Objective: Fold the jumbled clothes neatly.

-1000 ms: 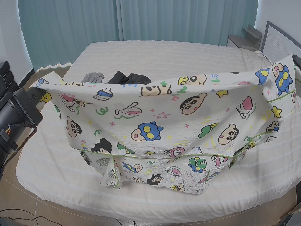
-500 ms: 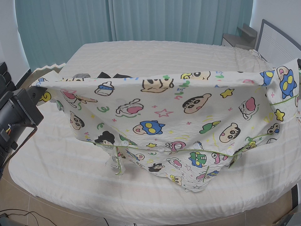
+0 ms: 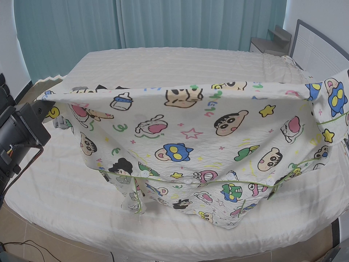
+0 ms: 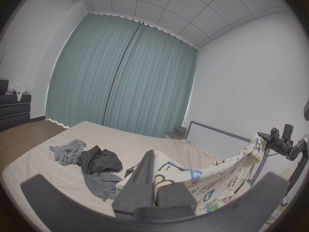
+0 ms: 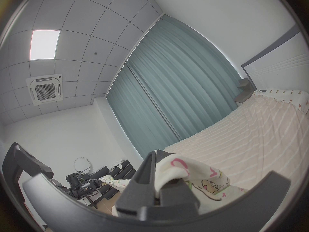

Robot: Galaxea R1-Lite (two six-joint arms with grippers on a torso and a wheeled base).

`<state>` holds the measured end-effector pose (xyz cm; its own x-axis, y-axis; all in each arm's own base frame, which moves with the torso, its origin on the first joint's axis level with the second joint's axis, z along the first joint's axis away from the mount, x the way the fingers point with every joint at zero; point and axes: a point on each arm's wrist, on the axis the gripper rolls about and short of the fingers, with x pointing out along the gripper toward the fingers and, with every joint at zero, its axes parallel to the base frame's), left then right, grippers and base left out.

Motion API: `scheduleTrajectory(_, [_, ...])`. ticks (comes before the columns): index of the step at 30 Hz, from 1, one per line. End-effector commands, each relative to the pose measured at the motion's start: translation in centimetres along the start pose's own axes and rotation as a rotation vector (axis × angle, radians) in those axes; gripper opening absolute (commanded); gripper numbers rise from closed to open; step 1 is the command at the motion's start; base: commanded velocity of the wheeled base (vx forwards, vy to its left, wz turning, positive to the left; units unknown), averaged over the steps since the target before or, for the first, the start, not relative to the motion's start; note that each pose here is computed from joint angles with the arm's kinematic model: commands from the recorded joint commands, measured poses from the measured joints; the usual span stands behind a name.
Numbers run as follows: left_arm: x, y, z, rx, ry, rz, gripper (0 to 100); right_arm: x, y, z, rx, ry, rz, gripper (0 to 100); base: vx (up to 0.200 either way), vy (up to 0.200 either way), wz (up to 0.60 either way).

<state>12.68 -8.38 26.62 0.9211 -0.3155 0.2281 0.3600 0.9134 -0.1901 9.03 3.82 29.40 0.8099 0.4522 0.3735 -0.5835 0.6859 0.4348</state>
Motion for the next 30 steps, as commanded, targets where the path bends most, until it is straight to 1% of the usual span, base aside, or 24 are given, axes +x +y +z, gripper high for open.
scheduleTrajectory(1, [0.0,0.0,0.0,0.0,0.001,0.001,0,-0.2,0.0,0.1,-0.005,-0.008,-0.002,0,0.0,-0.2,0.0])
scheduleTrajectory(5, [0.0,0.0,0.0,0.0,0.001,0.001,0,-0.4,0.0,0.2,-0.007,-0.014,-0.003,0,0.0,-0.2,0.0])
scheduleTrajectory(11, [-0.1,0.0,-0.1,-0.006,0.002,0.002,0,-0.7,-0.1,0.0,-0.006,-0.009,-0.005,0,0.0,0.0,0.0])
scheduleTrajectory(20, [-0.1,0.1,-0.1,-0.006,0.002,0.005,0,-1.1,0.0,0.0,-0.009,-0.015,-0.001,0,-0.2,0.0,0.0])
scheduleTrajectory(25, [-0.8,0.3,-0.4,-0.004,0.007,0.006,0,-1.7,0.2,0.1,-0.009,-0.015,0.001,0,-0.2,0.0,0.0])
scheduleTrajectory(30, [-1.2,0.4,-0.2,-0.008,-0.006,0.005,0,-2.4,0.5,0.4,-0.011,-0.018,0.008,0,-0.2,0.0,0.0])
